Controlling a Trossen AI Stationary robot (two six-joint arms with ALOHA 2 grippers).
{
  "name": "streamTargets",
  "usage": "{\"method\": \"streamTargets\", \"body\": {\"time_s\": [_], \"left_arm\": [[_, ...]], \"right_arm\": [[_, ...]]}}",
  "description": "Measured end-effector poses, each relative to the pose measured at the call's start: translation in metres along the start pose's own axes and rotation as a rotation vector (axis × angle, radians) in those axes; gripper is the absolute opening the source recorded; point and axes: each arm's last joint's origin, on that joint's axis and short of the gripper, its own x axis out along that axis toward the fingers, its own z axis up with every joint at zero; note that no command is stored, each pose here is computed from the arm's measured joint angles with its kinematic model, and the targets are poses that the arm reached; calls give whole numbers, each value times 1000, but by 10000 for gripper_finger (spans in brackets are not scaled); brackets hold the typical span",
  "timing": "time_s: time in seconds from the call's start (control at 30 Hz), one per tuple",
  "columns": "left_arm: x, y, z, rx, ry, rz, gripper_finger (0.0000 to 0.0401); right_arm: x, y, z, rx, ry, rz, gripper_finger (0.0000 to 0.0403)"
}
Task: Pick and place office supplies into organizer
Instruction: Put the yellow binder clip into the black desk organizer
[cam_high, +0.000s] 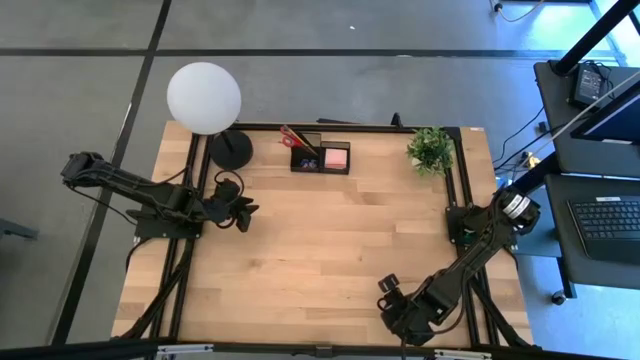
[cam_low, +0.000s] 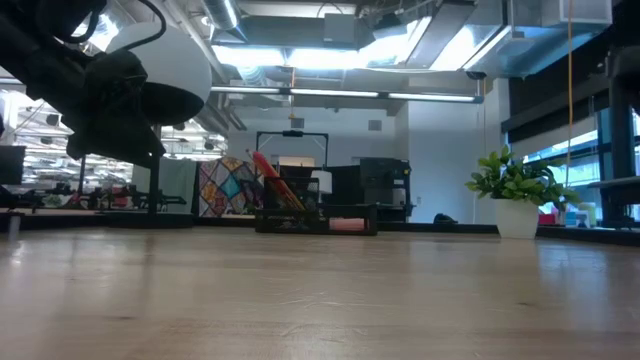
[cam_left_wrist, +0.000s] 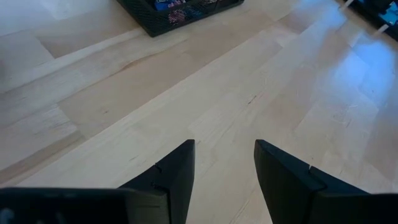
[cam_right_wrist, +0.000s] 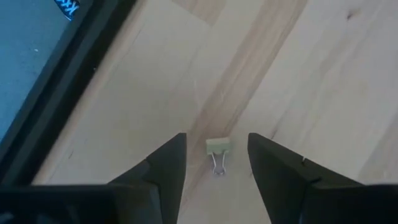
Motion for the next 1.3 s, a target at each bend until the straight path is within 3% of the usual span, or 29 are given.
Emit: {"method": "streamTargets", "body": {"time_s": [0.5,1.3], "left_arm": [[0,0,0,0,0,0,159],[0,0,0,0,-1,1,159]], "right_arm": [[27,2,-8,27,81,-28,175],[29,2,-8,37,74,-20,163]]}}
